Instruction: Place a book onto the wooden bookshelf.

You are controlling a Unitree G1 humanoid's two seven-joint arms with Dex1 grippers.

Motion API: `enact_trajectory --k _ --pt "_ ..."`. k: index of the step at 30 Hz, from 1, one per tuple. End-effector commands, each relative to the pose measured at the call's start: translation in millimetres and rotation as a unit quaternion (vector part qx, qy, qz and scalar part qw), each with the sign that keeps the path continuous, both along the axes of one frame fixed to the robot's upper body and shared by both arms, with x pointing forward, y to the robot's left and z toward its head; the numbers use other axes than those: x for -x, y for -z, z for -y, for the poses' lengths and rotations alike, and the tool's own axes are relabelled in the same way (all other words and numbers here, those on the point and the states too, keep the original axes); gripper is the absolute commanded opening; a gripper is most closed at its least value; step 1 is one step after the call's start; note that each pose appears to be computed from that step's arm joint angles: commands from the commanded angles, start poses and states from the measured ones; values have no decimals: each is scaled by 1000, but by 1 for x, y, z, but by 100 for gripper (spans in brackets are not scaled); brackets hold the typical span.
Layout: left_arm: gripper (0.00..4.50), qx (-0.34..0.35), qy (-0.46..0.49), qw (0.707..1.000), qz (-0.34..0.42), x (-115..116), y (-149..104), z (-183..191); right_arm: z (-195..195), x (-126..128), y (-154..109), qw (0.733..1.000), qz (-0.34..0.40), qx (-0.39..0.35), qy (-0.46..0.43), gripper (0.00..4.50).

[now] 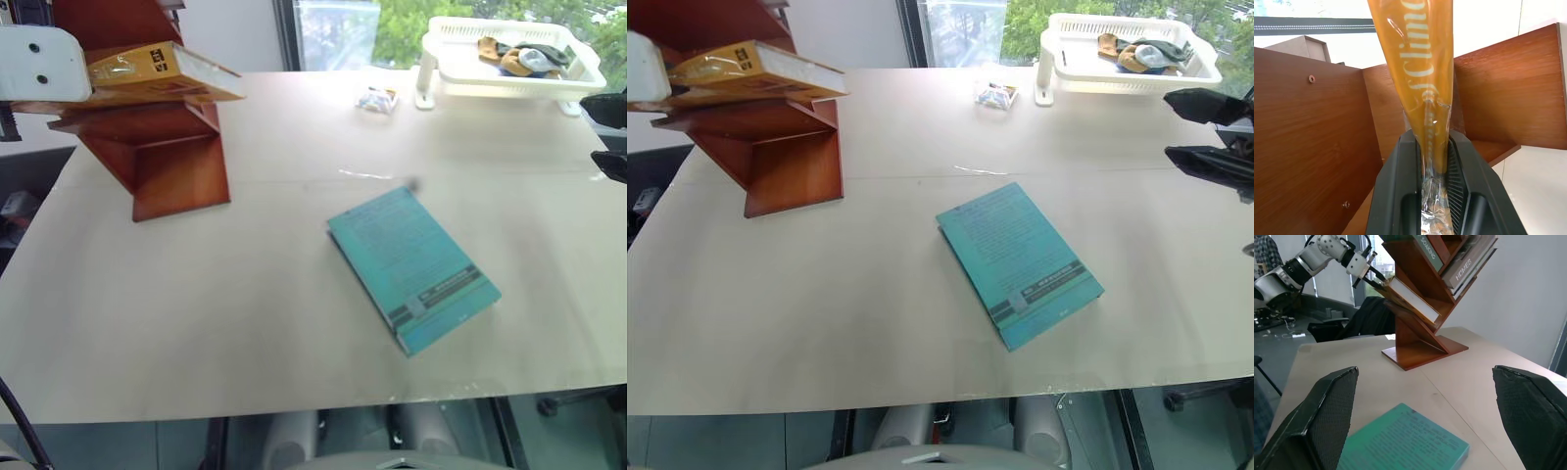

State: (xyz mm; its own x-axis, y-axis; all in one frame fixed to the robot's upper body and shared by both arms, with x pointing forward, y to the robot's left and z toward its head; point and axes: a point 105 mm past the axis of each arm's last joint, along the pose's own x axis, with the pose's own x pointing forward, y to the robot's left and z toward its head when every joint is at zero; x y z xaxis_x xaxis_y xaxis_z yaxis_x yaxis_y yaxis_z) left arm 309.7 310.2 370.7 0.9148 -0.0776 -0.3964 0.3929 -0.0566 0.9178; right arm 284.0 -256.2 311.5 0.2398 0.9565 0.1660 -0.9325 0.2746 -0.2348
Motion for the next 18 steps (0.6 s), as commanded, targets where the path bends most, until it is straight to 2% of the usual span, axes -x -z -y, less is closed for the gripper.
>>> enact_trajectory --k 1,4,5,6,7,13,18 --pt "24 -7 -38 999 26 8 -14 -15 0 14 -14 999 29 9 -28 450" --pt "24 -20 -57 998 20 6 -8 -25 2 15 -12 999 28 13 -24 450" --pt "120 -22 -59 998 18 4 -6 -26 2 15 -11 999 27 15 -22 450" --pt "122 -23 -59 998 18 2 -4 -26 2 14 -10 999 25 17 -21 450" --pt "156 -23 -58 998 18 -1 -3 -25 2 14 -8 999 24 19 -20 450" --pt "441 -14 -66 998 7 -5 2 -26 4 15 -6 999 24 21 -15 450" --pt "446 -8 -83 997 -2 -5 5 -32 8 15 -5 1000 22 21 -7 450"
